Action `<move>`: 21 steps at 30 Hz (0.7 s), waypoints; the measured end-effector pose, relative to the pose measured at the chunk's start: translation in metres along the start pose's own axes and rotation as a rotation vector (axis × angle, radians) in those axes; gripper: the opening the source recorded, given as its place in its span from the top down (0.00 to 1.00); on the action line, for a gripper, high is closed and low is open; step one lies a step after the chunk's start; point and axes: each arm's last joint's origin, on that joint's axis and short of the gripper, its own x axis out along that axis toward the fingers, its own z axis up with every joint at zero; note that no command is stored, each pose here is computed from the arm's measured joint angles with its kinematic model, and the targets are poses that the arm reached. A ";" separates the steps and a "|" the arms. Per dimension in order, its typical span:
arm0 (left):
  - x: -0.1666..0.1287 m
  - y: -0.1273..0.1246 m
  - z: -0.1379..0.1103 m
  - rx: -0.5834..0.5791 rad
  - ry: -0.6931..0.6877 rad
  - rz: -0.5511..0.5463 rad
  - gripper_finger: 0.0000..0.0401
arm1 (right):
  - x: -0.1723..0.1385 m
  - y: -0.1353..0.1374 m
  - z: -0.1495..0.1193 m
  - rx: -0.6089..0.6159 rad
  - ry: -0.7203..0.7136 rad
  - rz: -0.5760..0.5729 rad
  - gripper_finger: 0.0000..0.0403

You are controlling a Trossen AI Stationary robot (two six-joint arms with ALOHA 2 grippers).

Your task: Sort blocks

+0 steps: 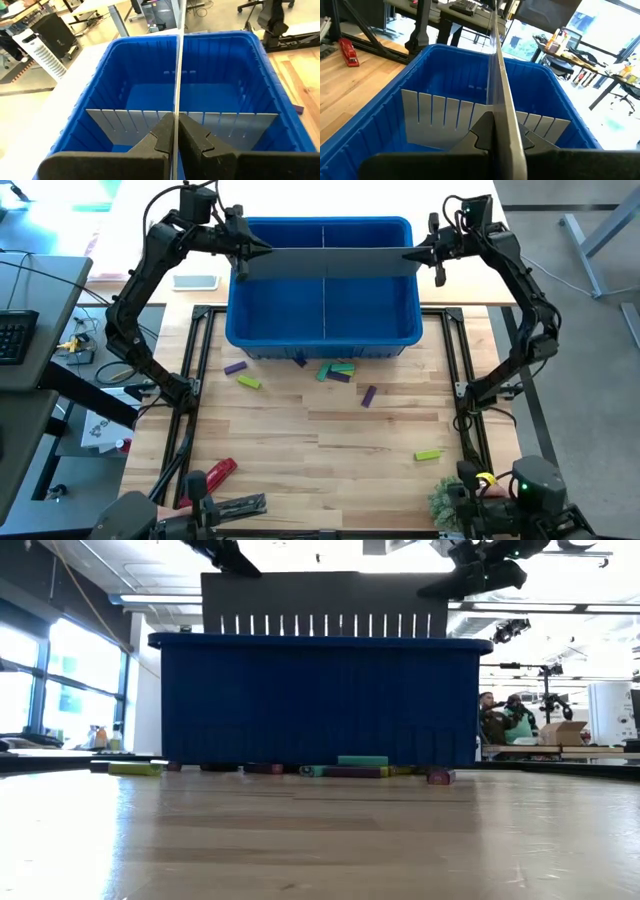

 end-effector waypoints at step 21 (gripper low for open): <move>-0.002 0.006 0.001 0.023 -0.014 0.054 1.00 | 0.022 -0.005 0.003 0.024 0.026 -0.017 1.00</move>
